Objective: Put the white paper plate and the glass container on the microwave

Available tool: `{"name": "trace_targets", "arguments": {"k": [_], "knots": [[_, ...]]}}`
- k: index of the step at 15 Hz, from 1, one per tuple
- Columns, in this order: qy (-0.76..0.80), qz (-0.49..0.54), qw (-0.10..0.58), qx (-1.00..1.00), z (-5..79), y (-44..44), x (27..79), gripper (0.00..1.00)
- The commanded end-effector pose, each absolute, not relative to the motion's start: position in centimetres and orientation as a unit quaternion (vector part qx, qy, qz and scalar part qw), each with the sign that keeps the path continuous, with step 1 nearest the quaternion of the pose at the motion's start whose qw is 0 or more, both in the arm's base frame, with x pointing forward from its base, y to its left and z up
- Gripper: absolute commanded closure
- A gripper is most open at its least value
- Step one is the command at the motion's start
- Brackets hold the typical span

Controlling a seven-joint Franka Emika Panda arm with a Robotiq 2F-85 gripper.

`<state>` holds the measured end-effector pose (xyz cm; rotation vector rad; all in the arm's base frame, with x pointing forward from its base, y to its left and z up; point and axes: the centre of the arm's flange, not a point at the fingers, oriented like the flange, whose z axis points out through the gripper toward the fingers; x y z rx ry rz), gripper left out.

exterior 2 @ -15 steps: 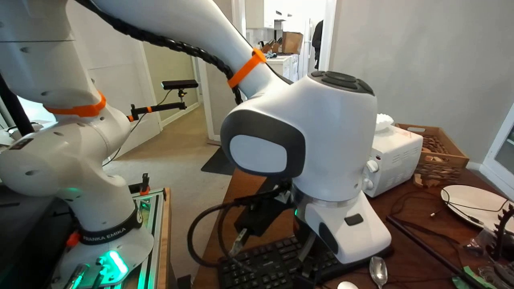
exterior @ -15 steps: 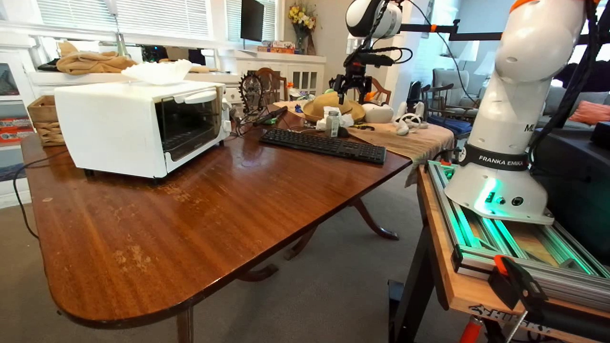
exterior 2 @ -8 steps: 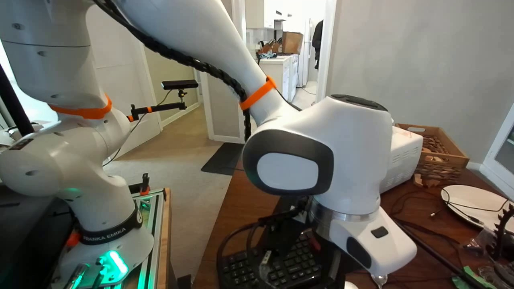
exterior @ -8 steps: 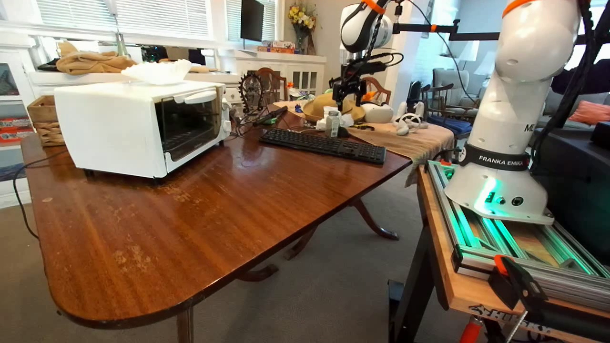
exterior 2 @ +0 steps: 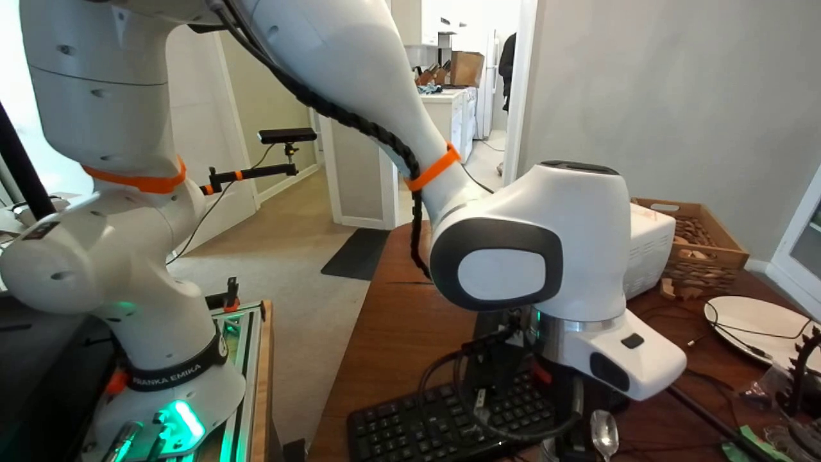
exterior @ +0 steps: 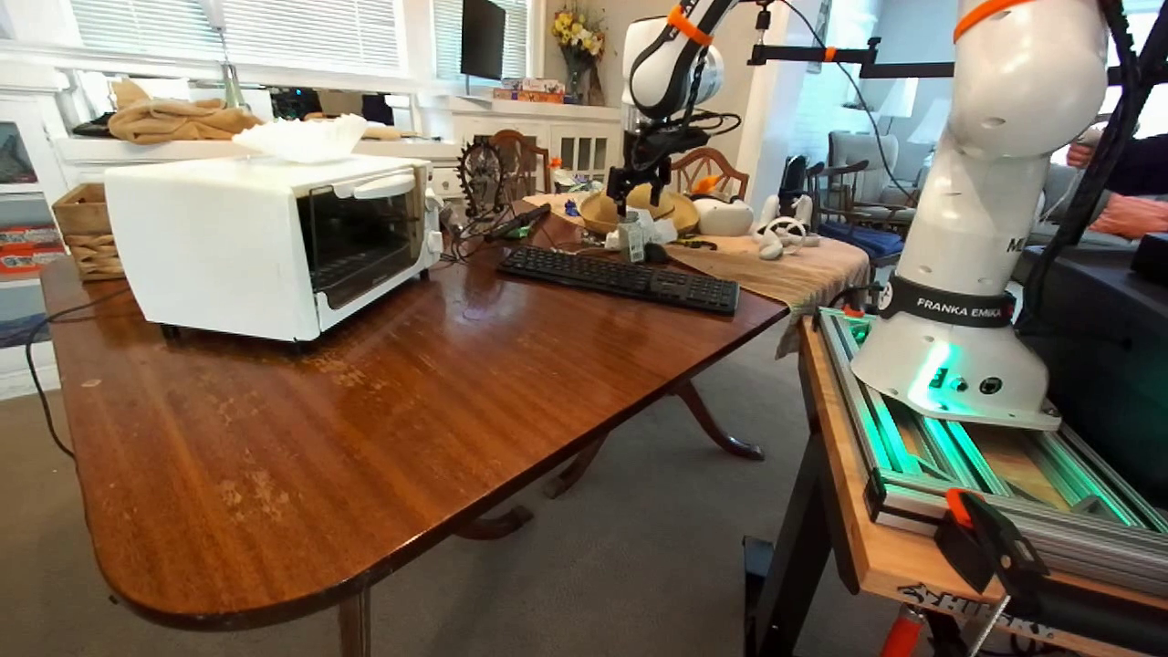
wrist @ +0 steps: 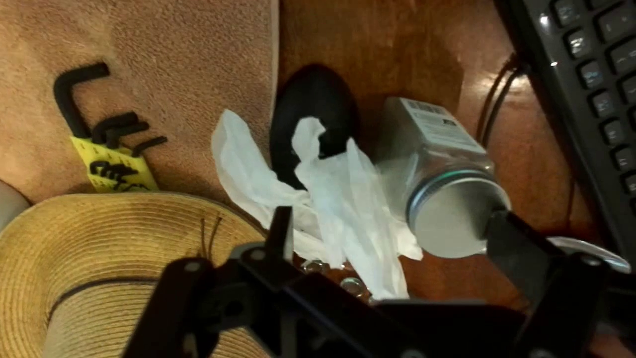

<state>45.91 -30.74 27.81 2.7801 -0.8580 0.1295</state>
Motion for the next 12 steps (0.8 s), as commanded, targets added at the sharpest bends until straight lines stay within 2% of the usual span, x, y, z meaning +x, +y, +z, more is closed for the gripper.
{"name": "trace_targets", "arguments": {"k": [1,12], "knots": [[-0.281,0.069,0.108,0.951,27.0,-27.3,46.1,0.0],[-0.324,0.079,0.015,0.943,26.0,-24.8,40.7,0.0]]}}
